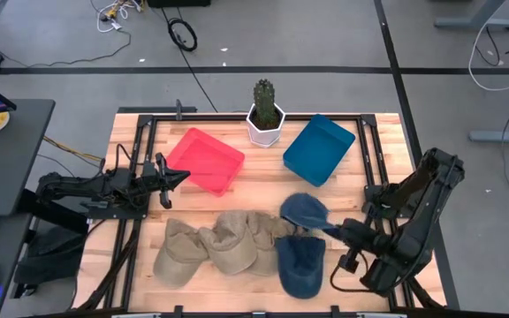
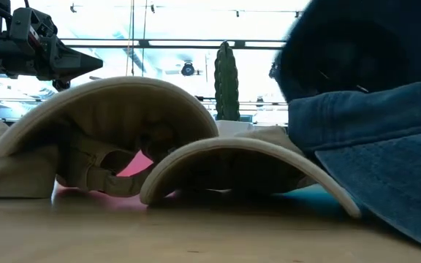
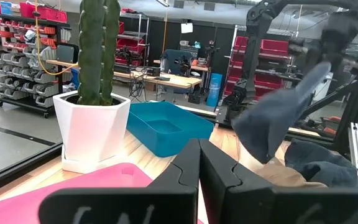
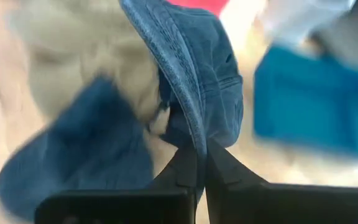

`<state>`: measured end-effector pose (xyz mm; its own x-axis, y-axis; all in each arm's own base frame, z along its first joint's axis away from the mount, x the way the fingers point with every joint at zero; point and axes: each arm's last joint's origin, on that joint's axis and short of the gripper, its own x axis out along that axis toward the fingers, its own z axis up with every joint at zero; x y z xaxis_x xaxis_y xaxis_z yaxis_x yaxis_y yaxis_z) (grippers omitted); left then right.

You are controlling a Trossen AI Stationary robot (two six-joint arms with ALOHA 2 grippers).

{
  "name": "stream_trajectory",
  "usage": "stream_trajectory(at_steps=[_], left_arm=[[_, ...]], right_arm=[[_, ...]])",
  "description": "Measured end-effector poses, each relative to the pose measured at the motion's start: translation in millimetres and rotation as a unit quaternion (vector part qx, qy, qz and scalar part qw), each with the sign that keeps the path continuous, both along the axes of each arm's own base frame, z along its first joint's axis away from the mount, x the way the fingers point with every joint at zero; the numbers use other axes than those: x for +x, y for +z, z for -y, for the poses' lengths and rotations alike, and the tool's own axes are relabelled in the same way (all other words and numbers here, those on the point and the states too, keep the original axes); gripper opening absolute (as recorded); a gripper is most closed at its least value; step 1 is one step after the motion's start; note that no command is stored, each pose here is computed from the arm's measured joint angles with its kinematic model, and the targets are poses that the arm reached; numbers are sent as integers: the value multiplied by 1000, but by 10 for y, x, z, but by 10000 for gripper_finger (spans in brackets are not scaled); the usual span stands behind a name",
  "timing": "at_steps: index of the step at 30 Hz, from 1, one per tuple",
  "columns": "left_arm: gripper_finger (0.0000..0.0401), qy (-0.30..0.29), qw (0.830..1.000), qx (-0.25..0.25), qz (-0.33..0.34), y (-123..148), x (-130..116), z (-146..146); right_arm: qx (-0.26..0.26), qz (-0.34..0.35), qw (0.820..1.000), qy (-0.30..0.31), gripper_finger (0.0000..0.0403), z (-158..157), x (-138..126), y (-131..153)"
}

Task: Pick & Place hat
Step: Put the right blue cap into the blue bin

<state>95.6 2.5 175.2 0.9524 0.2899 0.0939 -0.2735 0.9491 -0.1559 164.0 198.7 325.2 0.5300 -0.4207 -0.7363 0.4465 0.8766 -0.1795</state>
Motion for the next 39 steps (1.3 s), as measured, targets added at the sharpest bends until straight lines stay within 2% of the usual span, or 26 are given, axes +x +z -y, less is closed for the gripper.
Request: stream_trajectory(at_steps=[5,12,15,18,24,28,31,36,39], left_arm=[[5,0,1000,0,0,0,0,0],[5,0,1000,0,0,0,0,0],[5,0,1000,0,0,0,0,0],[5,0,1000,0,0,0,0,0],[5,0,1000,0,0,0,0,0],[5,0,1000,0,0,0,0,0],[5,0,1000,0,0,0,0,0],[5,0,1000,0,0,0,0,0],[5,0,1000,0,0,0,0,0]], right_arm=[[-113,103,988,37,2,46,35,89],[-235,237,941,53,2,14,101,147],[-294,273,914,59,2,-30,136,36],[-321,260,908,70,2,-26,133,-134],[-318,261,909,72,2,88,38,-411],[-295,280,911,68,2,134,-48,-411],[-276,294,913,59,1,145,-61,-312],[-168,375,911,-22,1,303,-55,32],[-158,384,909,-49,1,412,-29,240]])
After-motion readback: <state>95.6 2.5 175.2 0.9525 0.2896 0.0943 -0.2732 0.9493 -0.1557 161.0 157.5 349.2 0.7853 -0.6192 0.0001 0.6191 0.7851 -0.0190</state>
